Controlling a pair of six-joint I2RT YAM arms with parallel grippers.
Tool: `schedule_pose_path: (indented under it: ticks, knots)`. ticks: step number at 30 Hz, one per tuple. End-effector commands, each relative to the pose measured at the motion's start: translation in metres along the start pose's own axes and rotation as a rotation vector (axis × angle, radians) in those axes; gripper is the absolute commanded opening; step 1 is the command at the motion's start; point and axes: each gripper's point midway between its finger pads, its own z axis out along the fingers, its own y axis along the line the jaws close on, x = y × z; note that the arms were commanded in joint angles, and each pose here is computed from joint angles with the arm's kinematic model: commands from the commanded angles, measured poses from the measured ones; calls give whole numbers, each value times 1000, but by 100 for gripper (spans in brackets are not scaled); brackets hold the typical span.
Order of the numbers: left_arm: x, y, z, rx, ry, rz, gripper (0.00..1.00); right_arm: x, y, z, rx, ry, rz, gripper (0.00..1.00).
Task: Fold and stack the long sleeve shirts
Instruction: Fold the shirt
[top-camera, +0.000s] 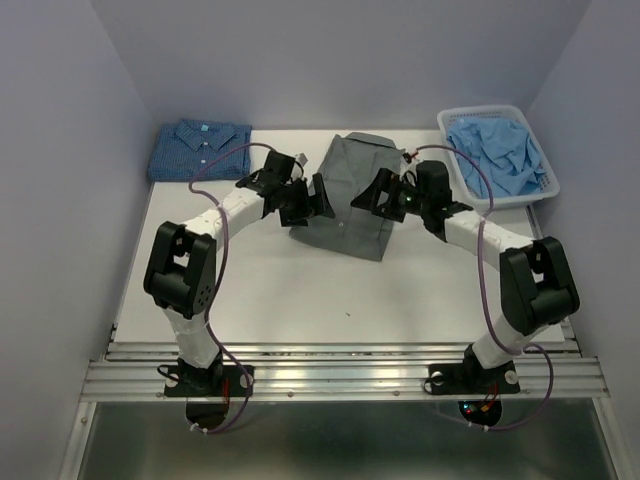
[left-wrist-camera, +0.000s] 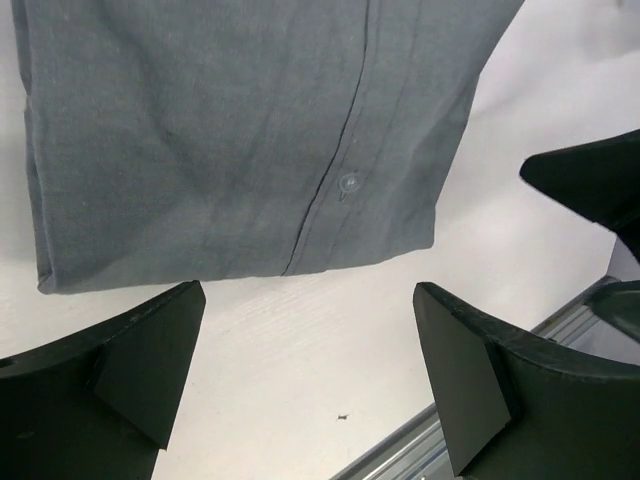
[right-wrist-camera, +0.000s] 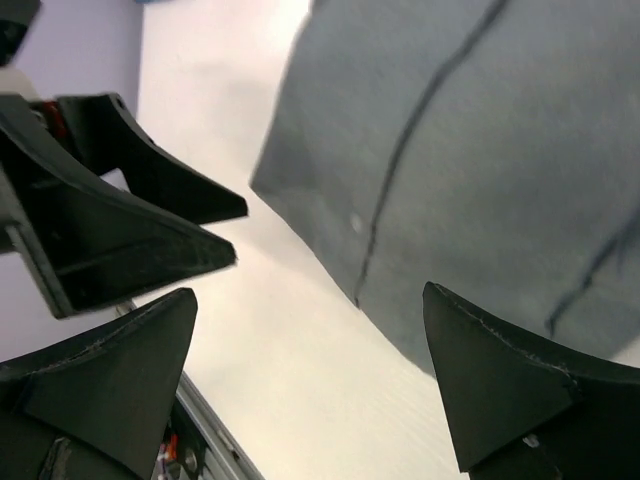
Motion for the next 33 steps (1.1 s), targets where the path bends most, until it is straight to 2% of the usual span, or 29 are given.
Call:
schedule_pose_path:
  ticks: [1,2,6,7,10,15,20,23,27,28,33]
  knots:
    - [-34,-16,-14,20,-96,37,99,-44,33,11,-89,-79,-99,100]
    - [-37,-14,-11,16,-96,37,99,-56,47,15,-134,-85,-115,100]
    - [-53,-4,5,7,-94,18,99,-72,47,48,-179,-60,-95,100]
    - [-58,-5,5,17,-98,16,99,-65,38,60,-182,-22,-61,100]
    - [-58,3,21,21,-66,4,99,-66,37,75,-191,-15,-49,100]
    - [-52,17,36,13,-21,-7,99,-51,-21,103,-63,1,13,100]
    - [-32,55,47,-41,34,-54,99,-48,-89,102,89,0,59,100]
    - [-26,70,49,-57,54,-66,99,-18,-121,90,182,51,58,100]
    - [-29,71,51,-56,52,-61,99,12,-122,74,173,105,80,100]
    - [-32,70,51,-55,48,-54,99,36,-126,68,185,144,98,100]
    - [-62,68,45,-85,-8,-28,99,82,-91,57,179,167,83,100]
